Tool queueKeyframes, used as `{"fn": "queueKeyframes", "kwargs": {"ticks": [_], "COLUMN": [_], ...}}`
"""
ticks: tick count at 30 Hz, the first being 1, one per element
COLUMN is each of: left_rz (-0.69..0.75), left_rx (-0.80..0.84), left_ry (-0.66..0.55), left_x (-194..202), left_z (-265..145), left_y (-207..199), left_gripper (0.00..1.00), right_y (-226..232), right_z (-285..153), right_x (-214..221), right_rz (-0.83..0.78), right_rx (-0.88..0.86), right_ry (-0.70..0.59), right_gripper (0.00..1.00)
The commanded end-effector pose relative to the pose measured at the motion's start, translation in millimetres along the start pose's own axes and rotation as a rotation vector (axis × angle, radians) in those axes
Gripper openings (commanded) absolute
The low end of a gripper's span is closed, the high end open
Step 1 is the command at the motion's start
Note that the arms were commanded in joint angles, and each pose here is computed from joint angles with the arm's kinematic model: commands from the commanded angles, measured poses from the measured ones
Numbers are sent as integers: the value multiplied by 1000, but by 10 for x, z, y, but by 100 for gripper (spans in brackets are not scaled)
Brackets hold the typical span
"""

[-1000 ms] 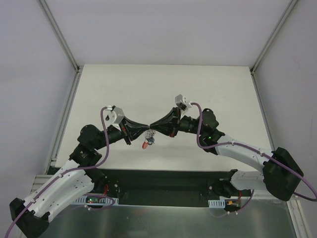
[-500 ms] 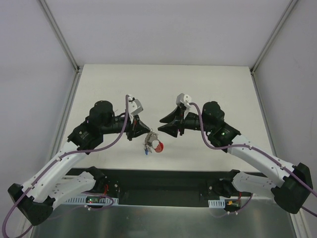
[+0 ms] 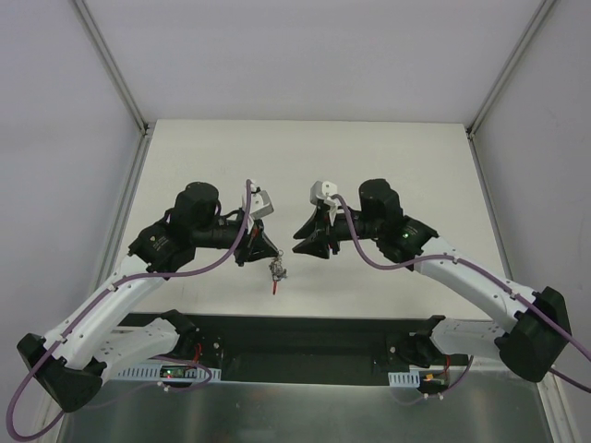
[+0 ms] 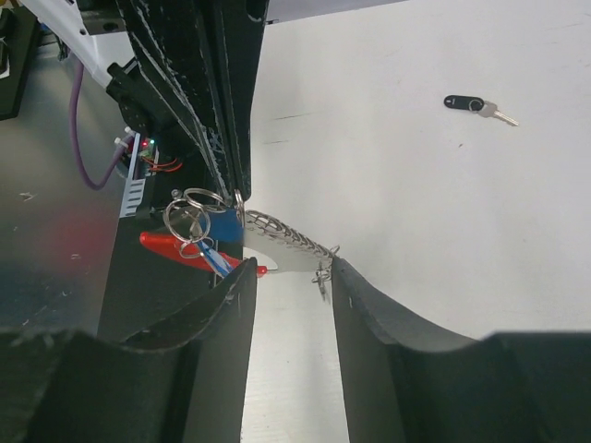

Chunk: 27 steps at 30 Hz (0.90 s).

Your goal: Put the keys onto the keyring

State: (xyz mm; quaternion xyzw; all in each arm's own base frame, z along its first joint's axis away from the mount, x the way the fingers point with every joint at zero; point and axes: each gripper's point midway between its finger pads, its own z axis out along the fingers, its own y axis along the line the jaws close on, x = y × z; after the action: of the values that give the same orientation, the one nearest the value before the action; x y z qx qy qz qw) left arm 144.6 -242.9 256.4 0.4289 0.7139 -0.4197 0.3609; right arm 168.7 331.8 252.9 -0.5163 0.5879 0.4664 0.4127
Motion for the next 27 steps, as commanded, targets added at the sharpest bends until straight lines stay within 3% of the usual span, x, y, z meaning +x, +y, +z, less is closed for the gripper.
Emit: {"fn": "queueKeyframes", "kwargs": {"ticks": [1, 14, 19, 24, 27], "left_rz": [71, 70, 77, 75, 74], "left_rx": [45, 75, 83, 102, 108], "left_ry": [-53, -58, -59, -53, -52], "left_x": [-218, -275, -283, -274, -282], "left_z": [-48, -6, -2, 12, 20], "left_y": [-104, -127, -140, -166, -172], "left_gripper": [0, 0, 0, 0, 0], "right_y": [137, 262, 264, 294, 287], "right_z": [37, 204, 248, 275, 289], "right_x": [-312, -313, -305, -289, -257], "right_rz": [-86, -84, -81, -79, -77], "right_rx": [-86, -140, -150, -164, -166], "right_ry": [-73, -74, -68, -59, -45], "right_gripper": [41, 36, 23, 17, 7]}}
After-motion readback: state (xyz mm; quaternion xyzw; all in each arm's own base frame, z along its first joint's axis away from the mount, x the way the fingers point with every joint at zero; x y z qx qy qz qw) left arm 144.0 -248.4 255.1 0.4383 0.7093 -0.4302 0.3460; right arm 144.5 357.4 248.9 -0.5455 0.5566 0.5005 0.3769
